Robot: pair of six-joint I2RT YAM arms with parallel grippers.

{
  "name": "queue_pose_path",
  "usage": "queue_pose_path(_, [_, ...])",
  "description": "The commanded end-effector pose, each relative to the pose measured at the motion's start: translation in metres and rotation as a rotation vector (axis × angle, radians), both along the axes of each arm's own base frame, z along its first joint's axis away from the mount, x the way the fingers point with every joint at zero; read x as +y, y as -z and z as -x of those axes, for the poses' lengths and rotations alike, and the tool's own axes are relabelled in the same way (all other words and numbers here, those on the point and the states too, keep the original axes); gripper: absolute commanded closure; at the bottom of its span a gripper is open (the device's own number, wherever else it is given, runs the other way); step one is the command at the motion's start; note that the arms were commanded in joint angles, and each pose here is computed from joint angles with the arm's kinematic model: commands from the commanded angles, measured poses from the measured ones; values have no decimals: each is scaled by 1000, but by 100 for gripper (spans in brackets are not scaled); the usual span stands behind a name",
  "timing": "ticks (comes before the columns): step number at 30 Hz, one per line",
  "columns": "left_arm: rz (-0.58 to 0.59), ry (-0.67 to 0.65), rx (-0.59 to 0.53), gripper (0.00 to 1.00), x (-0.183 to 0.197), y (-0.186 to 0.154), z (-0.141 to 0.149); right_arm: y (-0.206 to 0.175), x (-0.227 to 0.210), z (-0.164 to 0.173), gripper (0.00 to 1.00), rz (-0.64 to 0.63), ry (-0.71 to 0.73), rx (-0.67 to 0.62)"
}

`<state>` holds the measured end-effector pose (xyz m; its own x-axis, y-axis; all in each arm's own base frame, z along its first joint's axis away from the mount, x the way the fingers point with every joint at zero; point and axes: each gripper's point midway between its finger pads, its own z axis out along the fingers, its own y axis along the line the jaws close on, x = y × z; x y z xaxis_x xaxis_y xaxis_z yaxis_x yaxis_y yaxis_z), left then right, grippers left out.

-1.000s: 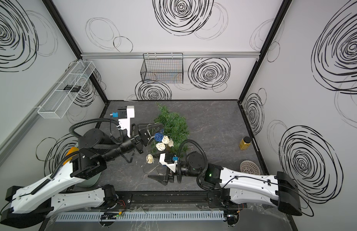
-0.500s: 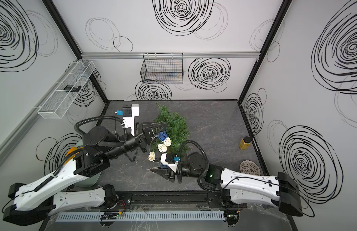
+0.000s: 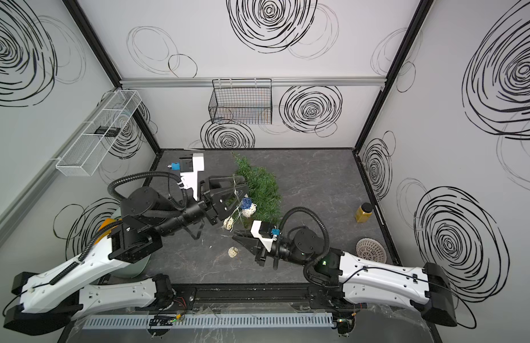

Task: Remove string lights from the small christmas tree
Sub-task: Remove the light string from the Christmas tree.

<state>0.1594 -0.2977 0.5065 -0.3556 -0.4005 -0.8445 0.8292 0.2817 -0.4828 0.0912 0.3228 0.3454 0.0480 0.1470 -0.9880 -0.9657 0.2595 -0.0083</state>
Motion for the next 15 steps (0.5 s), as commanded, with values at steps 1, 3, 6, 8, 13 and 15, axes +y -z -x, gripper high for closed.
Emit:
queue_pose_path(1, [66, -38, -33, 27, 16, -23, 3, -22, -20, -12, 100, -62, 103, 4])
queue_pose_path(3, [44, -65, -28, 19, 19, -19, -1, -30, -29, -14, 100, -90, 126, 2])
queue_pose_path(6, [-8, -135, -17, 9, 26, -9, -10, -44, -42, -19, 100, -126, 175, 8])
queue_pose_path(8, [-44, -176, -6, 3, 30, -1, -17, -51, -49, -22, 100, -145, 204, 16])
queue_pose_path(13, [-119, -181, 18, 4, 36, 10, -22, -66, -68, -37, 100, -203, 307, 58])
queue_pose_path(15, [-162, -188, 31, 3, 38, 18, -25, -73, -73, -39, 100, -223, 330, 61])
